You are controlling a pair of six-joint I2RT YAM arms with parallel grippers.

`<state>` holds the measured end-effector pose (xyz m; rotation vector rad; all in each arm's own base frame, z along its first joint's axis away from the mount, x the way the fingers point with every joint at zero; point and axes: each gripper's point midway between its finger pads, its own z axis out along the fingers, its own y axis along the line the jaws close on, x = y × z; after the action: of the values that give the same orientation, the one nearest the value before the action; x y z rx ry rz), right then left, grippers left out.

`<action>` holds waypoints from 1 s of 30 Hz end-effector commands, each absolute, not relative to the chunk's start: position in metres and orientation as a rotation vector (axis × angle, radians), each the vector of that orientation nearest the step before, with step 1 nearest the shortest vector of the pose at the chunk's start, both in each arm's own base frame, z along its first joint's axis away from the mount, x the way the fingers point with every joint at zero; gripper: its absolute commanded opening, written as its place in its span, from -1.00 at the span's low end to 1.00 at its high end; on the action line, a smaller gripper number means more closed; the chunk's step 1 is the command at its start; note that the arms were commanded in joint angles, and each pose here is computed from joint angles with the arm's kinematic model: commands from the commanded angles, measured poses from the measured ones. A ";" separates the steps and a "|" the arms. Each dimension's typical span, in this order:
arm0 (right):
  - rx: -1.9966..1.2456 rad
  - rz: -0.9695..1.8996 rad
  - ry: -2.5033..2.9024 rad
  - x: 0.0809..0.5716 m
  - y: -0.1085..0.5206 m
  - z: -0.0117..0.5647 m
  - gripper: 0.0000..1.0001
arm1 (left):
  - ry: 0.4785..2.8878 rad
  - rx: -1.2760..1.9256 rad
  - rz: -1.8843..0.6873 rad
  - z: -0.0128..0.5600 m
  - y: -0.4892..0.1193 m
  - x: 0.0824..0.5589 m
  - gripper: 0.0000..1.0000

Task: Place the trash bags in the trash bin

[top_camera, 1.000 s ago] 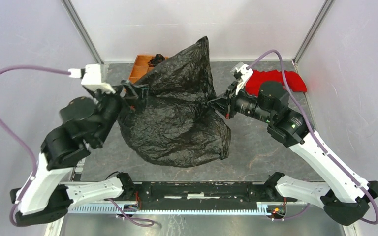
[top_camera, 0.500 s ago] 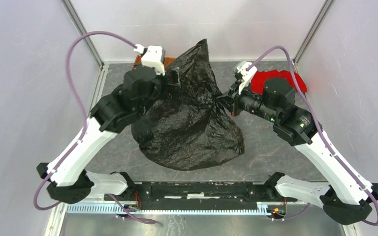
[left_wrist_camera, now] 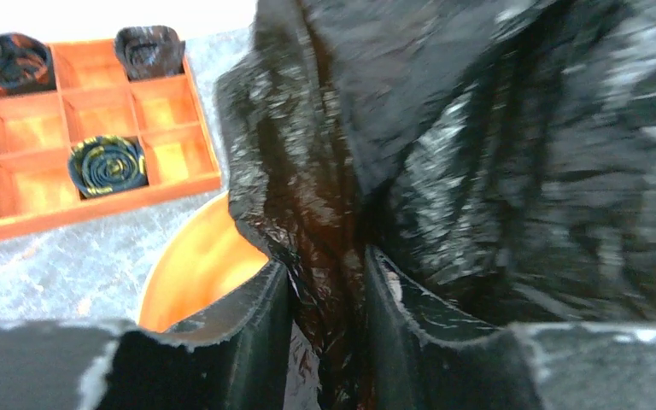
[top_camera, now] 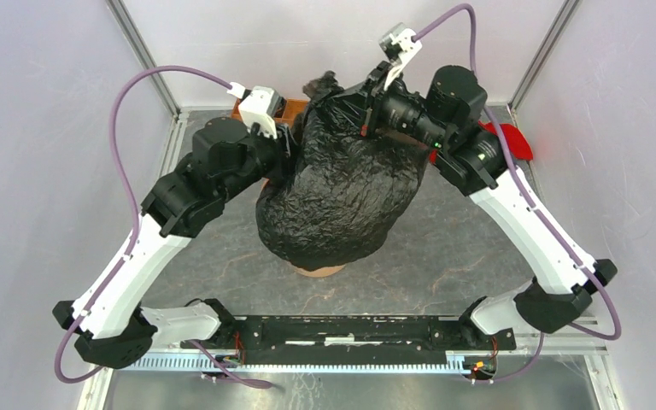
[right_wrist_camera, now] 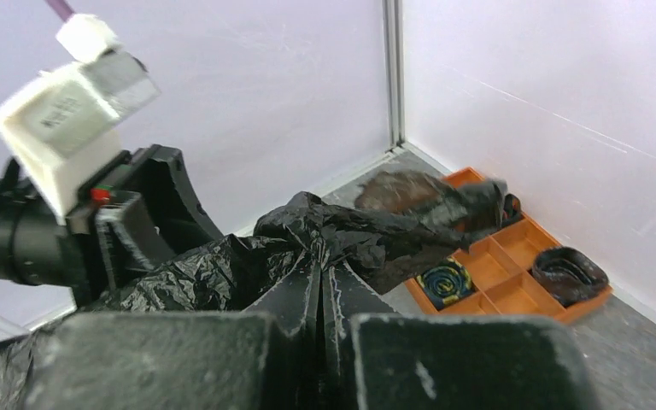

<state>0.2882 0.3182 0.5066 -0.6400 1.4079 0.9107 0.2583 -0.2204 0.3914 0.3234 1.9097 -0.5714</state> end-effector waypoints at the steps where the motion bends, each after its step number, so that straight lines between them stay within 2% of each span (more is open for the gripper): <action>1: -0.613 0.958 1.271 0.287 0.322 0.548 -0.99 | 1.802 0.316 -0.538 0.425 -0.214 0.266 -0.10; 5: -0.584 0.812 1.343 0.312 0.314 0.519 -0.99 | 1.848 0.303 -0.465 0.411 -0.209 0.275 0.56; 9: -0.578 0.753 1.369 0.323 0.310 0.507 -0.99 | 1.859 0.263 -0.363 0.416 -0.183 0.270 0.97; 14: -0.578 0.716 1.359 0.329 0.307 0.508 -0.98 | 1.793 0.041 -0.249 0.446 -0.118 0.246 1.00; 17: -0.593 0.732 1.364 0.331 0.313 0.503 -0.99 | 1.744 0.031 -0.346 0.463 -0.108 0.222 1.00; 20: -0.601 0.764 1.376 0.332 0.320 0.496 -0.99 | 1.678 0.223 -0.629 0.476 -0.146 0.192 0.90; 22: -0.605 0.784 1.374 0.332 0.324 0.495 -0.99 | 1.622 0.501 -0.898 0.475 -0.194 0.157 0.89; 25: -0.608 0.808 1.366 0.331 0.327 0.497 -0.99 | 1.614 0.826 -1.269 0.448 -0.248 0.111 0.98; 27: -0.612 0.818 1.352 0.328 0.327 0.502 -0.99 | 1.649 0.883 -1.369 0.425 -0.263 0.107 0.96; 30: -0.613 0.824 1.324 0.324 0.325 0.516 -0.99 | 1.733 0.877 -1.361 0.391 -0.274 0.120 0.85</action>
<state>0.3310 0.3264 0.4819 -0.6205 1.4239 0.7904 0.1374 -0.2382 0.4328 0.7088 1.6421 -1.1221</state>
